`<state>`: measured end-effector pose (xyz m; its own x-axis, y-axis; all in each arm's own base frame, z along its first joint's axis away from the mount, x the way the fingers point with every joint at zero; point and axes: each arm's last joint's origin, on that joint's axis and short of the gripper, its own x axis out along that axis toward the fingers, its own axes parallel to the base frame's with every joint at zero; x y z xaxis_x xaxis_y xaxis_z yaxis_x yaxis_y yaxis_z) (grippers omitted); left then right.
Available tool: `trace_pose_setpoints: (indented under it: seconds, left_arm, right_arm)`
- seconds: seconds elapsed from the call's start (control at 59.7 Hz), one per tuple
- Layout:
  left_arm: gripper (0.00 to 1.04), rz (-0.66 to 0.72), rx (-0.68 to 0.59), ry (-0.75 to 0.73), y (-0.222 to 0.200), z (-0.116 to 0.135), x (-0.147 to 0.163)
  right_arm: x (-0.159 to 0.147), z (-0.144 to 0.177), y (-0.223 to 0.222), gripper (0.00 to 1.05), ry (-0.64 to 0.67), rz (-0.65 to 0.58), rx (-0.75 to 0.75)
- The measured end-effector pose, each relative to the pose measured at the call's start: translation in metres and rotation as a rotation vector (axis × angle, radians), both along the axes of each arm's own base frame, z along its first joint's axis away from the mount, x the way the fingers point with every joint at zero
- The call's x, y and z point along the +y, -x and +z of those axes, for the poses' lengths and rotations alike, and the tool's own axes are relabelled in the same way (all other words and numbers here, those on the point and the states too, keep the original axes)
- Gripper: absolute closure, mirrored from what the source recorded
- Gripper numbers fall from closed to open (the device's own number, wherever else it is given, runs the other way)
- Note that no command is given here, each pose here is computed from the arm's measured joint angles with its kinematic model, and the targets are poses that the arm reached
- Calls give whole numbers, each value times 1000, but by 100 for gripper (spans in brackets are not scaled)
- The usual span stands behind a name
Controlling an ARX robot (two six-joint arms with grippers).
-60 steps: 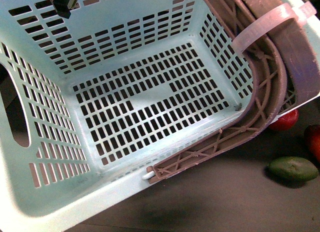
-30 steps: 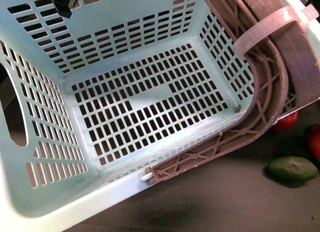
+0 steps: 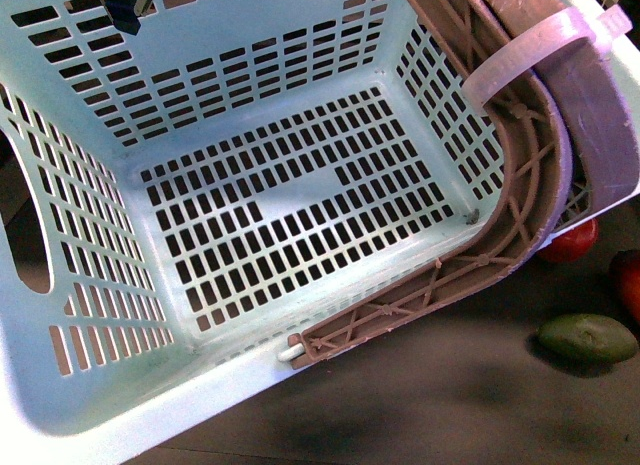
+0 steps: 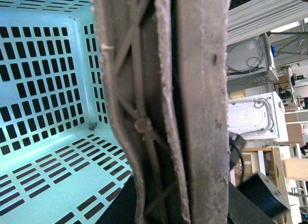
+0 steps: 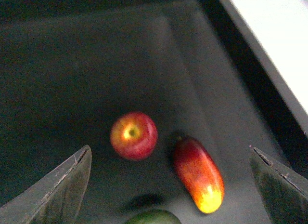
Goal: Pick apple with right arm and hold basket with left
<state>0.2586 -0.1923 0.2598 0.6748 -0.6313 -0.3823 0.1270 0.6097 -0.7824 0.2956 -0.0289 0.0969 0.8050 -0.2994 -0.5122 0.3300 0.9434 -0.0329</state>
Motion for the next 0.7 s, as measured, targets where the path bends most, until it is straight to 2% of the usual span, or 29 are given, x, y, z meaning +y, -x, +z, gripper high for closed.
trace_pose_setpoints:
  seconds: [0.117,0.352,0.703]
  left_arm:
    - [88,0,0,0,0,0,0]
    - [88,-1,1,0,0,0,0]
    - [88,-2,1,1,0,0,0]
  right_arm:
    - [-6,-24,-18,9,-8,-3,81]
    - [-5,-70,-63,9,1,98,219]
    - [-1,-107,-107,9,31,192,326]
